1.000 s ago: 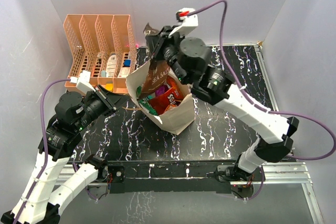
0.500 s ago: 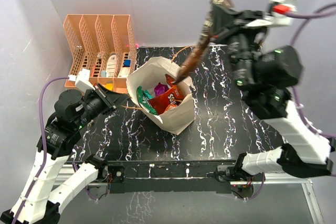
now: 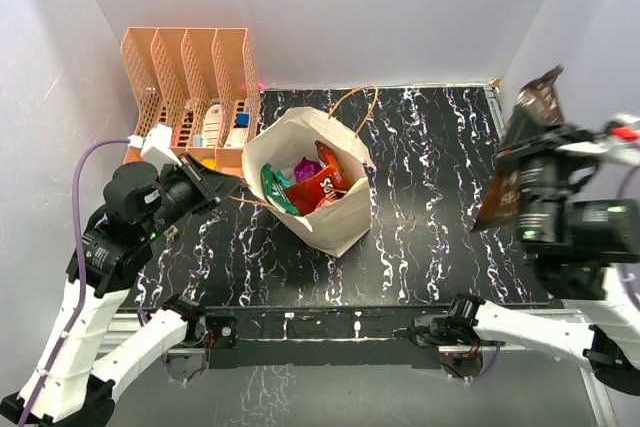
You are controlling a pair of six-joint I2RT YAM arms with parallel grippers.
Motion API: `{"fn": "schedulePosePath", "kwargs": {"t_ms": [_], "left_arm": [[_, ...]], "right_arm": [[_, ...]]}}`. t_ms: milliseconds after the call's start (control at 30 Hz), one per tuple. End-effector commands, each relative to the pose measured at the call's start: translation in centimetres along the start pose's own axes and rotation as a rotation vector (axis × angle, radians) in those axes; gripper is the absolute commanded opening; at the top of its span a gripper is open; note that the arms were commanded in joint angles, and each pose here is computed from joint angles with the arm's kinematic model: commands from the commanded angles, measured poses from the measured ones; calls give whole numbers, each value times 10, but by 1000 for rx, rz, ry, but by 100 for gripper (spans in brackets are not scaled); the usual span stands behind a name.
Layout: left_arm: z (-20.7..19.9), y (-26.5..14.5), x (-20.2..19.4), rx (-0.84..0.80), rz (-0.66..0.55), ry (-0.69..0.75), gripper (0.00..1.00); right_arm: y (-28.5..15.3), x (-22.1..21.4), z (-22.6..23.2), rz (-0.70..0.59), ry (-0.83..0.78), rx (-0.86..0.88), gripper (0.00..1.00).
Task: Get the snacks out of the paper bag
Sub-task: Place the snack at the center of the board.
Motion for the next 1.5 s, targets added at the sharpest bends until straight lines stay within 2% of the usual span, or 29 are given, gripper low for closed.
{"fn": "schedulePosePath", "kwargs": {"t_ms": [0, 200, 333, 500, 833, 1100, 1267, 1367, 1467], "left_arm": [[-20, -15, 25, -53, -100, 48, 0], [-18, -21, 31, -21, -128, 40, 0], [-15, -32, 32, -2, -148, 16, 0], [-12, -42, 33, 11, -168, 14, 0], [-18, -46, 28, -42, -144, 32, 0], [-11, -44, 31, -10, -168, 48, 0], [-3, -49, 32, 13, -204, 54, 0], [0, -53, 32, 15, -228, 52, 0], [0, -56, 29, 1, -216, 52, 0]], "right_arm": [[-11, -92, -7, 127, -111, -102, 7], [-18, -182, 0, 216, -183, -180, 8], [-5, -219, 18, 292, -125, -133, 8], [14, -247, -5, 388, -81, -178, 7], [19, -246, -85, 434, -163, -418, 7], [11, -206, -105, 424, -233, -518, 7], [7, -202, -116, 409, -300, -551, 7], [29, -216, -106, 390, -332, -537, 8], [68, -248, -92, 399, -335, -522, 8]]}}
Point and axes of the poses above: each gripper's point midway between its finger pads, its own y axis out along the fingers, its own z axis along the line the jaws close on, x = y × z, the point moved 2 cm from there along -y, back along the fingers
